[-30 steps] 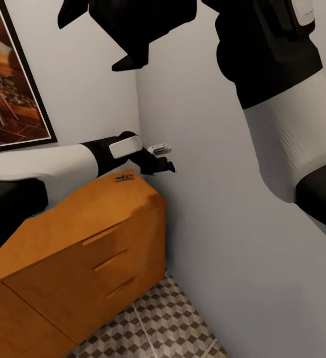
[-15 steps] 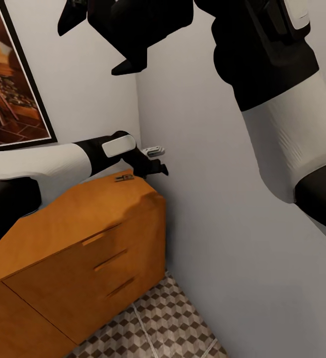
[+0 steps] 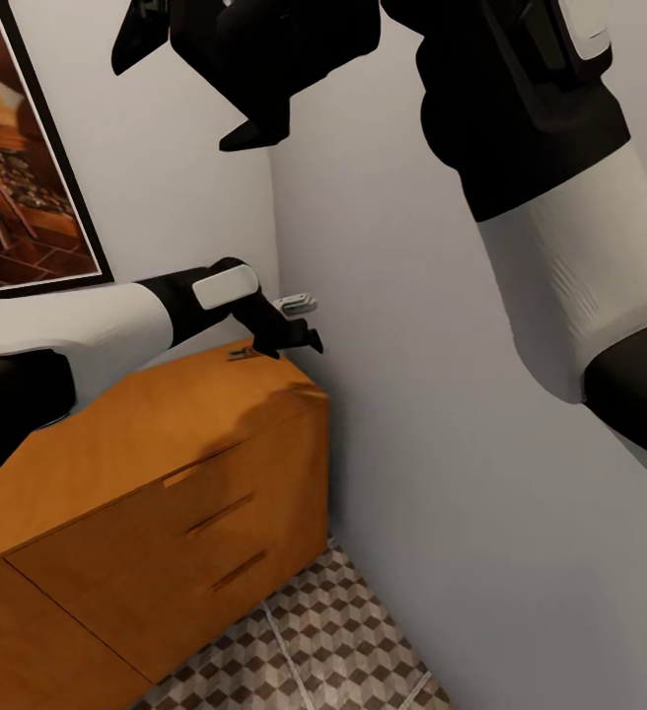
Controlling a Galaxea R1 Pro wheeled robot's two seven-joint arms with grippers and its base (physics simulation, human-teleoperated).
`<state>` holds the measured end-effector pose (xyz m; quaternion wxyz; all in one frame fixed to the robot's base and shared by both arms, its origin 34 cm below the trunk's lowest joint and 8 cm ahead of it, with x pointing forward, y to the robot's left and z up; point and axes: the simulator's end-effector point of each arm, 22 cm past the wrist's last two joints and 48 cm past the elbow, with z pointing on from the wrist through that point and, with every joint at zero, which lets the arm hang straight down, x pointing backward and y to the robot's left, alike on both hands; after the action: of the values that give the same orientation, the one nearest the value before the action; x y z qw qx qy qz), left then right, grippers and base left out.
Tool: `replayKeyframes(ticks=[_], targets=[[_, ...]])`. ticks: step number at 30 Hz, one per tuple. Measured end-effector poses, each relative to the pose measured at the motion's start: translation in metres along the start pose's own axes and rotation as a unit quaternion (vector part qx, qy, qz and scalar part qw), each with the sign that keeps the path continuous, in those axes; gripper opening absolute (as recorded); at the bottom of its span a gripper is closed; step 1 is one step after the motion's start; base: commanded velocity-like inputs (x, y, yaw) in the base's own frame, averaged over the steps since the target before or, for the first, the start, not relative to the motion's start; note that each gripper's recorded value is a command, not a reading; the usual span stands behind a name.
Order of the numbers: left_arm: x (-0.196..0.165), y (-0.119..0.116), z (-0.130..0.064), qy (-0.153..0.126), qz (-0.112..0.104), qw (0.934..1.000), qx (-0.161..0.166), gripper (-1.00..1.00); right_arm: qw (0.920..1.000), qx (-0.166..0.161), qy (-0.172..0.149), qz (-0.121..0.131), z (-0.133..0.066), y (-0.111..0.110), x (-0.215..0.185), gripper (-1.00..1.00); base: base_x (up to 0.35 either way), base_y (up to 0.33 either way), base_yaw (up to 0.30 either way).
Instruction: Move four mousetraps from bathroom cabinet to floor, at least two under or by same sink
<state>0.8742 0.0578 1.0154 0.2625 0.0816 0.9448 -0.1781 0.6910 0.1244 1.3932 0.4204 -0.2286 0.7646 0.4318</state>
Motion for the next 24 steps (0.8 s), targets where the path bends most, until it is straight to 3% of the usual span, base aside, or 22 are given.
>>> replayKeyframes(ticks=[6, 16, 24], targets=[[-0.005, 0.013, -0.002, -0.006, 0.000, 0.9999, -0.016, 1.00, 1.0000, 0.002, 0.004, -0.003, 0.004, 0.002, 0.004, 1.00, 0.001, 0.000, 0.000], [-0.010, 0.034, -0.004, -0.014, 0.064, 0.9944, -0.083, 1.00, 0.9998, 0.016, 0.009, -0.011, 0.011, -0.002, 0.011, 1.00, 0.193, 0.000, 0.000], [-0.013, 0.042, -0.006, -0.017, 0.079, 0.9916, -0.100, 1.00, 0.9997, 0.019, 0.010, -0.011, 0.012, -0.003, 0.012, 1.00, 0.298, 0.000, 0.000]])
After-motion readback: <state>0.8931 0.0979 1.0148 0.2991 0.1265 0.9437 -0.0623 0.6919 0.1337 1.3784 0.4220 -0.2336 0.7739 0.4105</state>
